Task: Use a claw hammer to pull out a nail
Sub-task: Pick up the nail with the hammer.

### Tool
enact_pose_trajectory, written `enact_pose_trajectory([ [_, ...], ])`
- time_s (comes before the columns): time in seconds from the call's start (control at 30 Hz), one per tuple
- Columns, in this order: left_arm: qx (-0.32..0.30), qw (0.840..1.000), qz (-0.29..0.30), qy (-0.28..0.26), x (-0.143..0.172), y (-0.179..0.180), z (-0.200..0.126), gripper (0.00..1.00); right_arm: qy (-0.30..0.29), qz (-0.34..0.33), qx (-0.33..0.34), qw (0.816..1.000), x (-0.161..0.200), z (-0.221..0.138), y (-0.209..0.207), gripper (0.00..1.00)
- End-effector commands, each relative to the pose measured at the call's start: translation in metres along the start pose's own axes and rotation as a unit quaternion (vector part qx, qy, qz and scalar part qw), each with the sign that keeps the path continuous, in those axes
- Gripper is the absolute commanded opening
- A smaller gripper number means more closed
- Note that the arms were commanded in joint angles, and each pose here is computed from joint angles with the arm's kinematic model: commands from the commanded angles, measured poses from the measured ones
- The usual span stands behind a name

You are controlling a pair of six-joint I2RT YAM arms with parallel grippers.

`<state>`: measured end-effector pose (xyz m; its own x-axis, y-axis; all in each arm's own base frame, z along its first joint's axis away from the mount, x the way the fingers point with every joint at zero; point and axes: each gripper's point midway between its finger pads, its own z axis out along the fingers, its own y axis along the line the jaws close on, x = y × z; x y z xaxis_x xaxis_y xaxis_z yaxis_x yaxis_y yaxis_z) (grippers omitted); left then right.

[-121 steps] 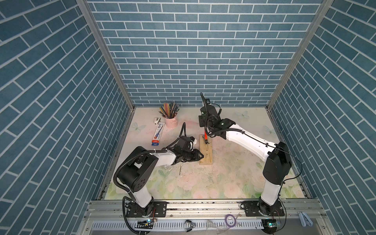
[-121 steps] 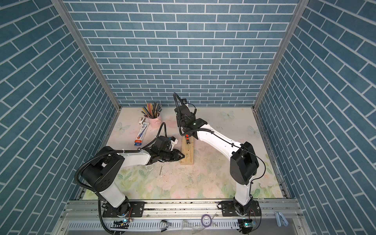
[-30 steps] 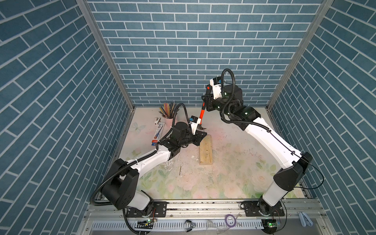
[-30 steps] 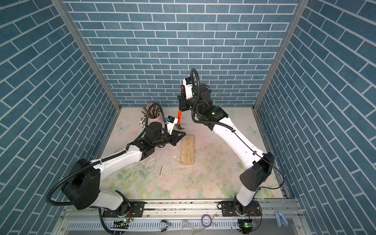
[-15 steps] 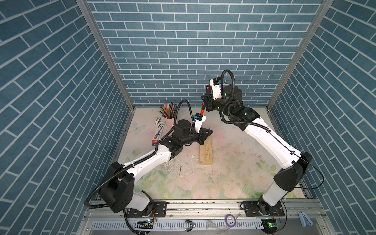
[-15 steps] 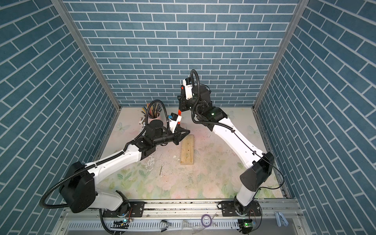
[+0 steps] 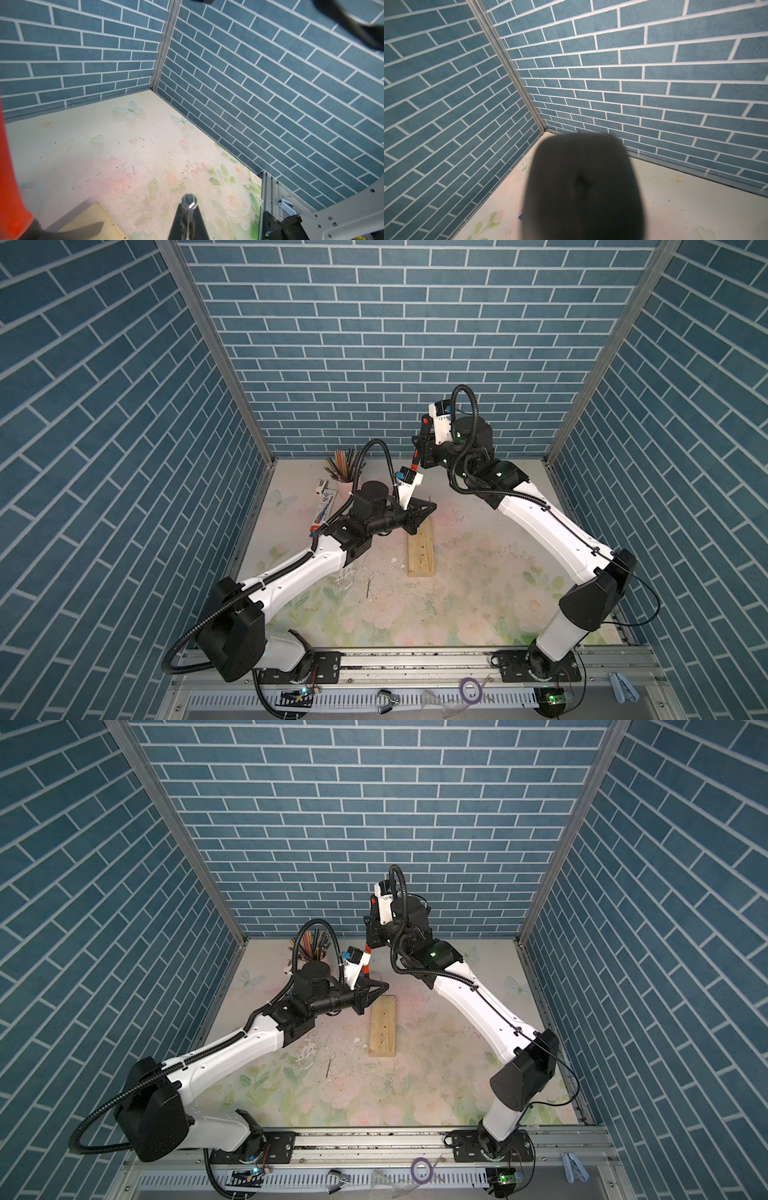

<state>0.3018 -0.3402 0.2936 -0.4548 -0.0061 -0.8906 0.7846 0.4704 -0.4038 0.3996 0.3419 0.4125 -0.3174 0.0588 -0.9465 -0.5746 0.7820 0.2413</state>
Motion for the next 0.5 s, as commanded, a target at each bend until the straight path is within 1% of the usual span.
enact_pose_trajectory([
  [0.0,-0.012,1.000,0.005,0.007,-0.009,-0.005,-0.007,0.00,-0.096,-0.004,0.004,0.995,-0.056,-0.030,0.003,0.00],
  [0.07,-0.033,0.999,-0.005,0.023,-0.004,0.001,-0.011,0.00,-0.098,-0.010,0.014,0.995,-0.055,-0.029,-0.001,0.00],
  [0.13,-0.070,0.996,-0.017,0.044,0.002,0.011,-0.017,0.00,-0.099,-0.014,0.019,0.995,-0.055,-0.029,-0.004,0.00],
  [0.2,-0.106,0.991,-0.028,0.072,0.012,0.021,-0.025,0.00,-0.102,-0.019,0.024,0.994,-0.054,-0.029,-0.008,0.00],
  [0.27,-0.128,0.986,-0.039,0.101,0.021,0.027,-0.033,0.00,-0.107,-0.023,0.028,0.994,-0.053,-0.029,-0.011,0.00],
  [0.33,-0.159,0.977,-0.050,0.130,0.030,0.033,-0.043,0.00,-0.110,-0.025,0.031,0.993,-0.054,-0.030,-0.015,0.00],
  [0.47,-0.230,0.953,-0.076,0.182,0.053,0.053,-0.069,0.00,-0.112,-0.029,0.039,0.993,-0.050,-0.031,-0.023,0.00],
])
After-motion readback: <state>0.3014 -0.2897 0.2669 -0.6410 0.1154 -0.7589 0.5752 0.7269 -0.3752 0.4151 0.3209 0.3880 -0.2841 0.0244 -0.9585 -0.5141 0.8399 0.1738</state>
